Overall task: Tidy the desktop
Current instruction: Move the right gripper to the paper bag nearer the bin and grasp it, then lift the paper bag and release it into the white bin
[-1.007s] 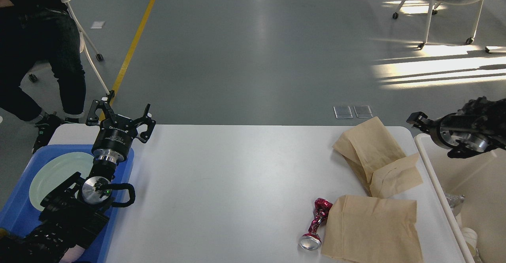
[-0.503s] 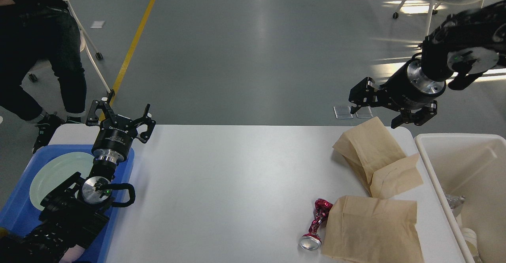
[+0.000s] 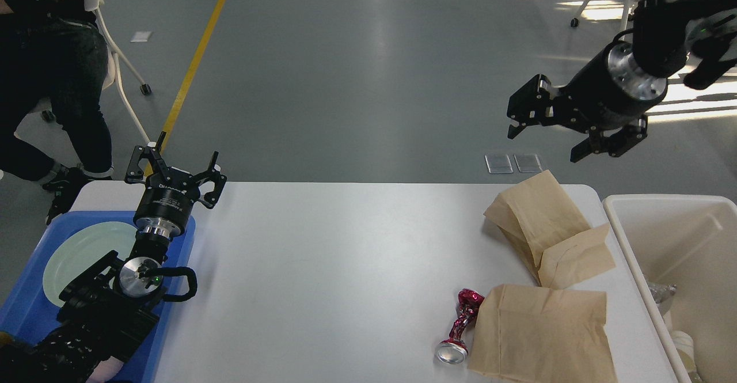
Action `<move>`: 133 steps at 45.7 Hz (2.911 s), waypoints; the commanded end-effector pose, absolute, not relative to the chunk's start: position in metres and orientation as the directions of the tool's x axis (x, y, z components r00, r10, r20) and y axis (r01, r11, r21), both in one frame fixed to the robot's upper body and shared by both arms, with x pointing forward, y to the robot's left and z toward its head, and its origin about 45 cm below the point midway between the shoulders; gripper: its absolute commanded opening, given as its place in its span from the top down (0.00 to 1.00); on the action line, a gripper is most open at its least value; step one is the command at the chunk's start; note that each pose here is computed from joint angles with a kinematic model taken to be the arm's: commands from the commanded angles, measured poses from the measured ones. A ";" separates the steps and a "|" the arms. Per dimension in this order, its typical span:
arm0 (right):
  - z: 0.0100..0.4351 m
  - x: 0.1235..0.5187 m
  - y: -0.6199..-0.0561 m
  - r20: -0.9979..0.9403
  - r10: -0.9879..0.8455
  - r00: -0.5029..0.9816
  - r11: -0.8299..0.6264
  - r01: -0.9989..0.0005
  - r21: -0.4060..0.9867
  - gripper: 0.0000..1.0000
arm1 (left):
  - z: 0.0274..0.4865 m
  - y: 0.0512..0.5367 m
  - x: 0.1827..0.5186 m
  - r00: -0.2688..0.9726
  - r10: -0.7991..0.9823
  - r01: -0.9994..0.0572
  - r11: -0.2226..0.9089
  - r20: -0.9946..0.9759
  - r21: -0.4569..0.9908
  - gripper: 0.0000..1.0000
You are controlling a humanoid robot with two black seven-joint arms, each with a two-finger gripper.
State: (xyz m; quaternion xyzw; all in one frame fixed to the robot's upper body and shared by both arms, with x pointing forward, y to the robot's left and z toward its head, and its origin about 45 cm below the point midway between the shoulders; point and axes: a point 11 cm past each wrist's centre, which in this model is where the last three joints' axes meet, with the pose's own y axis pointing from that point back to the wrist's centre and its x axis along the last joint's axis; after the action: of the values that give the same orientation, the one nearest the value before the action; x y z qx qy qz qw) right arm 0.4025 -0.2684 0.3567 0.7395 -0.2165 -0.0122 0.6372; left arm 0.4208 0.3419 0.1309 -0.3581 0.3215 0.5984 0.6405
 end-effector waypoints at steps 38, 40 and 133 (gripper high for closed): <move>0.106 0.392 -0.368 0.342 -0.655 0.673 0.123 -0.352 0.928 0.00 | 0.131 0.342 0.421 0.077 0.536 -0.997 0.027 -0.841 -0.074 0.04; 0.107 0.397 -0.369 0.356 -0.656 0.666 0.129 -0.366 0.922 0.00 | 0.131 0.342 0.421 0.077 0.536 -0.997 0.027 -0.841 -0.074 0.04; 0.317 0.441 -0.318 0.277 -0.785 0.554 -0.167 -0.620 0.767 1.00 | 0.131 0.342 0.421 0.077 0.536 -0.997 0.027 -0.841 -0.074 0.04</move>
State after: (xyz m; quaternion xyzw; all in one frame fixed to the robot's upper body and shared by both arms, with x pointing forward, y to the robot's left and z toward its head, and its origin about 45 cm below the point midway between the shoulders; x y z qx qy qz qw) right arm 0.4384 -0.3223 0.2692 0.7379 -0.4719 -0.1159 0.4683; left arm 0.4208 0.3419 0.1309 -0.3581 0.3216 0.5985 0.6405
